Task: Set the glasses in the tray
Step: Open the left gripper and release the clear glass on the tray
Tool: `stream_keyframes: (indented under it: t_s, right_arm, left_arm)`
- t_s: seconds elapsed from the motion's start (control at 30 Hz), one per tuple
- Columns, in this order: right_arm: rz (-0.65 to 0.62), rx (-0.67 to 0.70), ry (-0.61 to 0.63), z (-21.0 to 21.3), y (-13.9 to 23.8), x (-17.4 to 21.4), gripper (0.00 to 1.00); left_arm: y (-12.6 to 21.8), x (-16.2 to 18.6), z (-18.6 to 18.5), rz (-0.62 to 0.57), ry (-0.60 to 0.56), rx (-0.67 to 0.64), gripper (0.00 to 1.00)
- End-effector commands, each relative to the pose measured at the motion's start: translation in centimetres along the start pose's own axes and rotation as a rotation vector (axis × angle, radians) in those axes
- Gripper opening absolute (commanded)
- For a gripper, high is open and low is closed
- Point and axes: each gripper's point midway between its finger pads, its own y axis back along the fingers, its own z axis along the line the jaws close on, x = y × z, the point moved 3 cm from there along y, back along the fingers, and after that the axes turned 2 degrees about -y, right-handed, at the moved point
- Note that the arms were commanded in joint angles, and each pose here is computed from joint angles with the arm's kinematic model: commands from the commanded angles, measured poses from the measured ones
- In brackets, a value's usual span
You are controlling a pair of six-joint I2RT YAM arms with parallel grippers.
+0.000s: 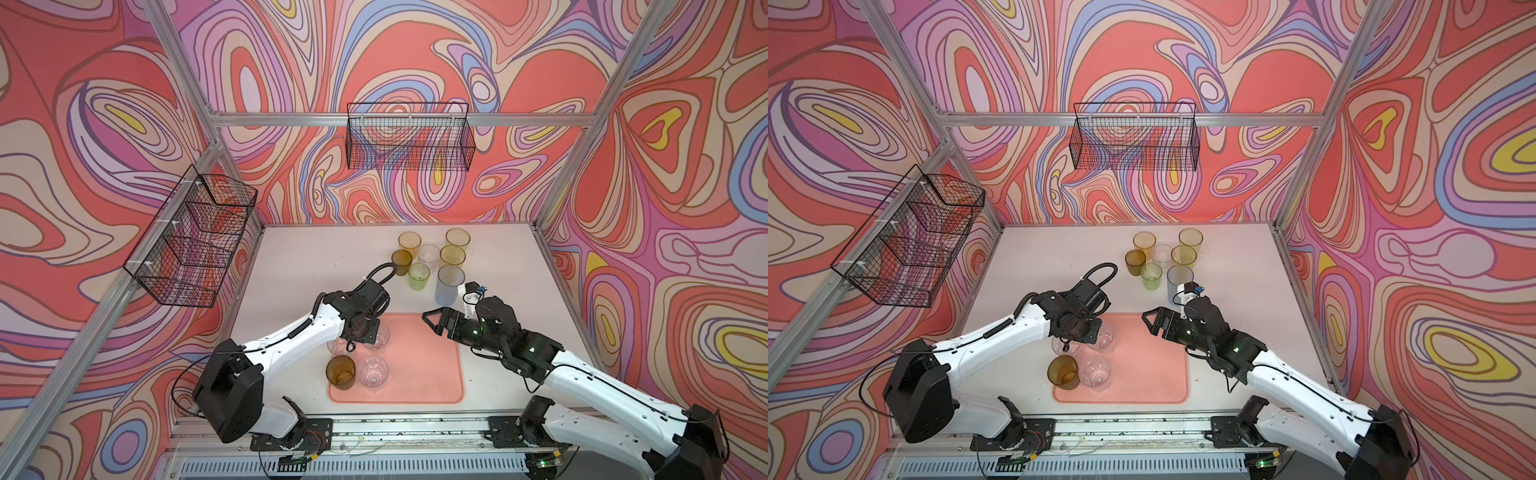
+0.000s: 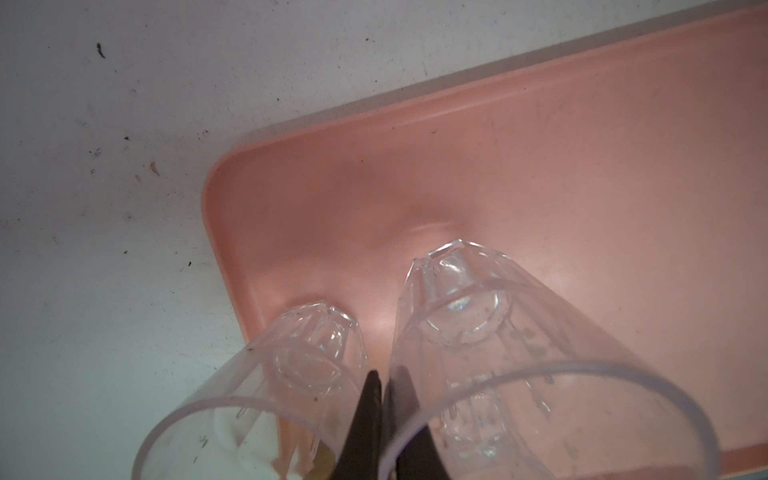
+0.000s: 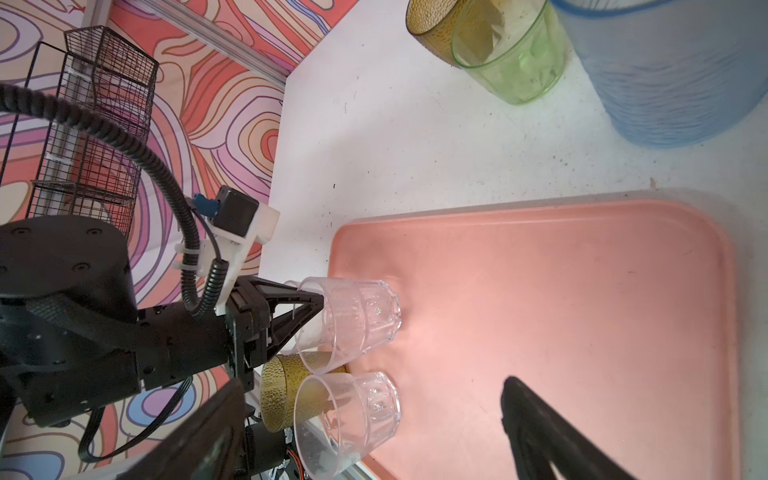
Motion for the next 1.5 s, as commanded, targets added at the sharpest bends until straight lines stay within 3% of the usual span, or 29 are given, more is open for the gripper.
stream_keyframes:
  t_s: [0.0, 0.57, 0.83, 1.2, 1.47]
  right_arm:
    - [-0.002, 0.038, 0.005, -0.8, -0.4, 0.0, 0.98]
    - [0.010, 0.052, 0.008, -0.9, -1.1, 0.0, 0.98]
    - [0.010, 0.053, 0.009, -0.9, -1.1, 0.0, 0.98]
    - [0.004, 0.057, 0.012, -0.6, -0.6, -0.3, 0.98]
    - [0.004, 0.061, 0.021, -0.1, -0.4, -0.6, 0.98]
  left_arm:
    - [0.2, -0.3, -0.1, 0.003, -0.016, -0.015, 0.11]
    - [0.0, -0.7, -0.4, 0.002, -0.030, -0.016, 0.24]
    - [0.7, -1.4, -0.2, -0.020, -0.036, -0.031, 0.37]
    - [2.6, -2.8, 0.0, -0.089, -0.055, -0.040, 0.48]
    - [5.5, -4.3, 0.4, -0.167, -0.102, -0.060, 0.64]
